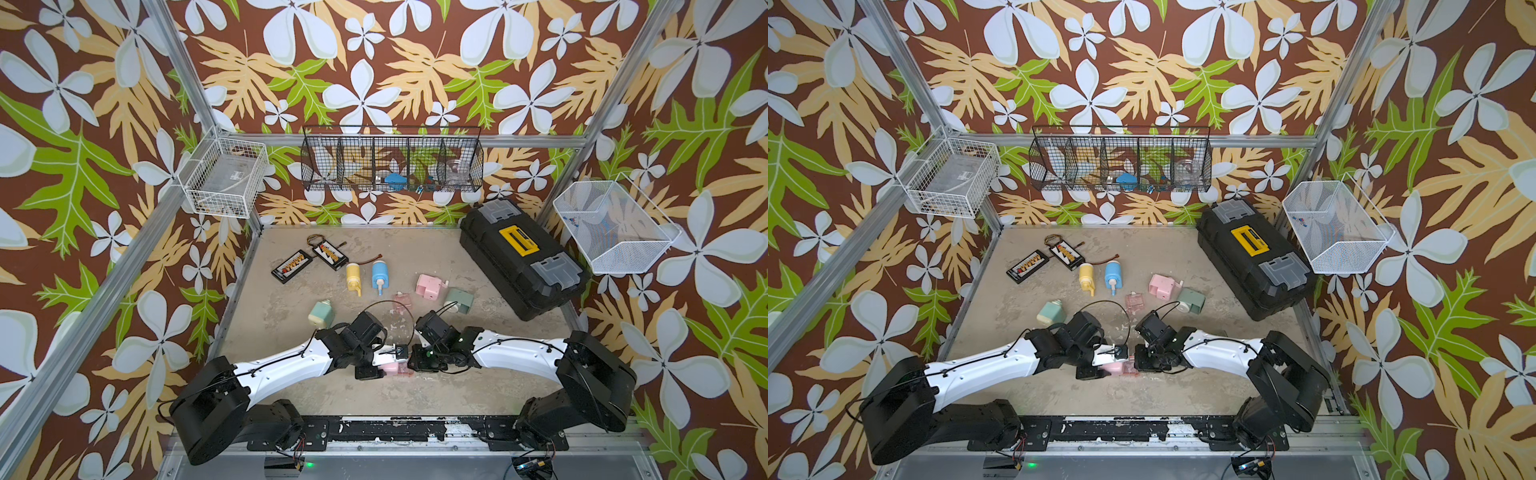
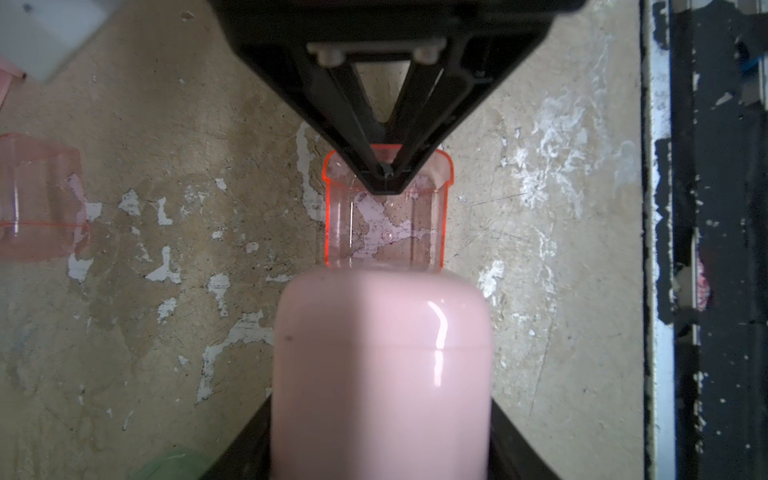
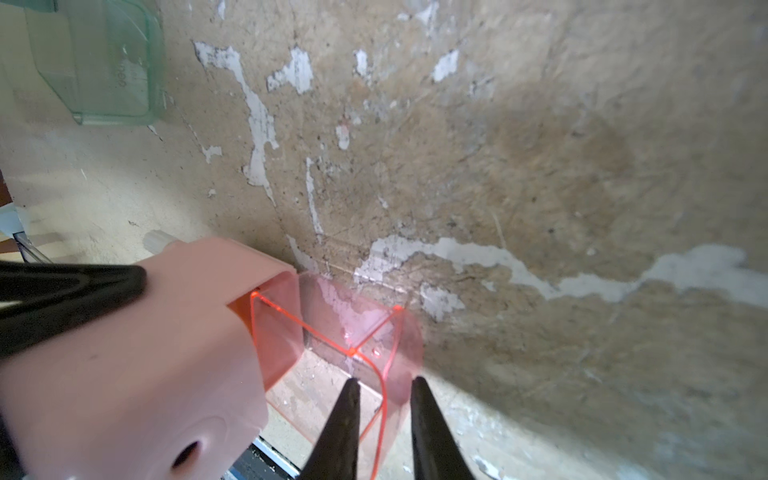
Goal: Put the tray back into the pencil sharpener
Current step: Close the container of the pencil sharpener, then place the pencil sharpener at the center of the board.
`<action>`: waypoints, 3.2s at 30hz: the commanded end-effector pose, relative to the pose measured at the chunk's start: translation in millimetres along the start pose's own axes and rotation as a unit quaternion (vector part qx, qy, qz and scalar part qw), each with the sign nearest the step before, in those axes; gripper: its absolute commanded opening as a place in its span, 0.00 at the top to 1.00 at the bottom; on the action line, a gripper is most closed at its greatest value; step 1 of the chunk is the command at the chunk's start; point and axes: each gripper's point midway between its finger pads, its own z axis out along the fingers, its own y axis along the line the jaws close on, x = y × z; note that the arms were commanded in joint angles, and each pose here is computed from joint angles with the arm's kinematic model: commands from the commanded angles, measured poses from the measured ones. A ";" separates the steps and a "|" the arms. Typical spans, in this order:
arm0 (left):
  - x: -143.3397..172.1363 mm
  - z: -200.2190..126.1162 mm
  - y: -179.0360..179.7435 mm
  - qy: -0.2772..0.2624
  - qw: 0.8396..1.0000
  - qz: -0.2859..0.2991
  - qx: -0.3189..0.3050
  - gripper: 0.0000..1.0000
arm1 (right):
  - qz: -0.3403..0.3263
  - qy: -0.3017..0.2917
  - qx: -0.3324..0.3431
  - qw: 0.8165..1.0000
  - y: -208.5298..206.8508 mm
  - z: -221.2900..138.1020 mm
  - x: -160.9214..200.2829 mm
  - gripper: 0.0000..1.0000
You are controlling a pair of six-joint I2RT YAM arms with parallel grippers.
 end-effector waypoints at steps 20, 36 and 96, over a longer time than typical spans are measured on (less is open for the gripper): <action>-1.0 5.3 0.8 0.015 1.000 0.014 -0.003 0.57 | 0.010 -0.022 -0.024 0.999 9.3 1.3 -10.2 0.86; 5.0 6.0 -1.2 0.010 1.000 -0.009 -0.013 0.58 | 0.026 -0.086 -0.027 0.996 -19.4 -38.9 -23.7 0.65; -13.3 -176.5 187.9 -0.127 0.787 -0.472 -0.376 1.00 | 0.035 -0.299 0.002 0.954 -32.6 -139.8 -74.9 0.70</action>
